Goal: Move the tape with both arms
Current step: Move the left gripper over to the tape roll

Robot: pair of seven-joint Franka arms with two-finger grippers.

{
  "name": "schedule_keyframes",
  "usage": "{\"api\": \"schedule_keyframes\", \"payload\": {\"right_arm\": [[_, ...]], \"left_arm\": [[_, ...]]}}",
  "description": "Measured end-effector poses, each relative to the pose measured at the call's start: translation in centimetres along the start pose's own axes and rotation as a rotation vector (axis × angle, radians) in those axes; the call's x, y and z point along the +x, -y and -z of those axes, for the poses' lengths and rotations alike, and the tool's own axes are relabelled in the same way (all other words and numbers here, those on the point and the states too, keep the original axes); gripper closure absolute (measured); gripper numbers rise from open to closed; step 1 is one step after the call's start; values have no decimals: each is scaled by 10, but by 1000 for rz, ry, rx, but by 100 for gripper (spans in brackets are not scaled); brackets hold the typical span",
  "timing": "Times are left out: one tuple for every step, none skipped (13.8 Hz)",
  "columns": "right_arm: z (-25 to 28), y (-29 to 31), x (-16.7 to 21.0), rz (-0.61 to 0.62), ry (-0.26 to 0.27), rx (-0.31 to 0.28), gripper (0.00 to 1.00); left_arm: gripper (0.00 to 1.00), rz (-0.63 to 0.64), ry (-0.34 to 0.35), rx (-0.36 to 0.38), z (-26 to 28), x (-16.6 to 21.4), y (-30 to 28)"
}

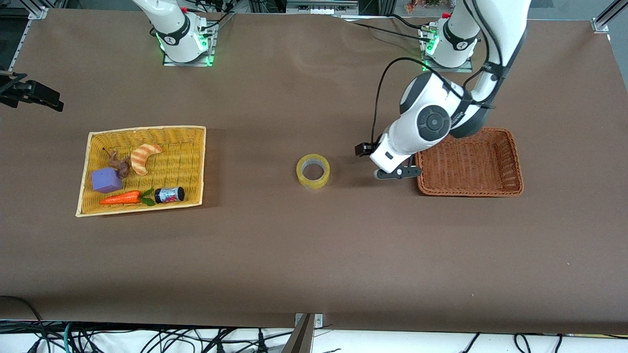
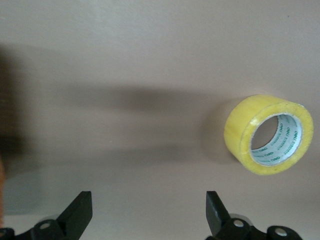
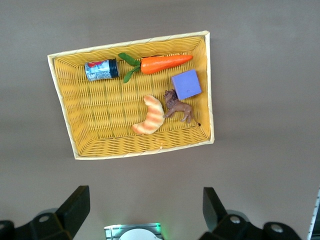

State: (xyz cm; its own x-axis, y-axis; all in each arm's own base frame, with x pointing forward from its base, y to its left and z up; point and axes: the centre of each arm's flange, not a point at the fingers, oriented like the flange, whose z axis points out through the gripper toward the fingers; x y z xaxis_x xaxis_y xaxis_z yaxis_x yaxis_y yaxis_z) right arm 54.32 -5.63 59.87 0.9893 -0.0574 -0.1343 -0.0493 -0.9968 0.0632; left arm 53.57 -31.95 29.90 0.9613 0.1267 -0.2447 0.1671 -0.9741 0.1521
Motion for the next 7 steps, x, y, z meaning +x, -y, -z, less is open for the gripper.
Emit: {"api": "schedule_keyframes", "payload": {"right_arm": [[-2, -2, 2, -4, 0, 8, 0], [-4, -4, 5, -5, -2, 12, 0], [-4, -5, 9, -6, -5, 14, 0], [-4, -5, 12, -6, -7, 14, 0], [-4, -5, 15, -6, -8, 14, 0], [-4, -5, 17, -6, -9, 14, 0], [-4, -5, 18, -6, -9, 14, 0]], "left_arm": [[0, 17, -5, -7, -6, -1, -11], [0, 35, -12, -18, -13, -3, -24], [0, 45, -22, -30, -22, -5, -38], [0, 49, -30, -42, -32, -7, -50], [0, 53, -37, -54, -42, -7, -59], [0, 61, -36, -60, -52, -6, -65], [0, 67, -31, -62, -60, -4, -70]]}}
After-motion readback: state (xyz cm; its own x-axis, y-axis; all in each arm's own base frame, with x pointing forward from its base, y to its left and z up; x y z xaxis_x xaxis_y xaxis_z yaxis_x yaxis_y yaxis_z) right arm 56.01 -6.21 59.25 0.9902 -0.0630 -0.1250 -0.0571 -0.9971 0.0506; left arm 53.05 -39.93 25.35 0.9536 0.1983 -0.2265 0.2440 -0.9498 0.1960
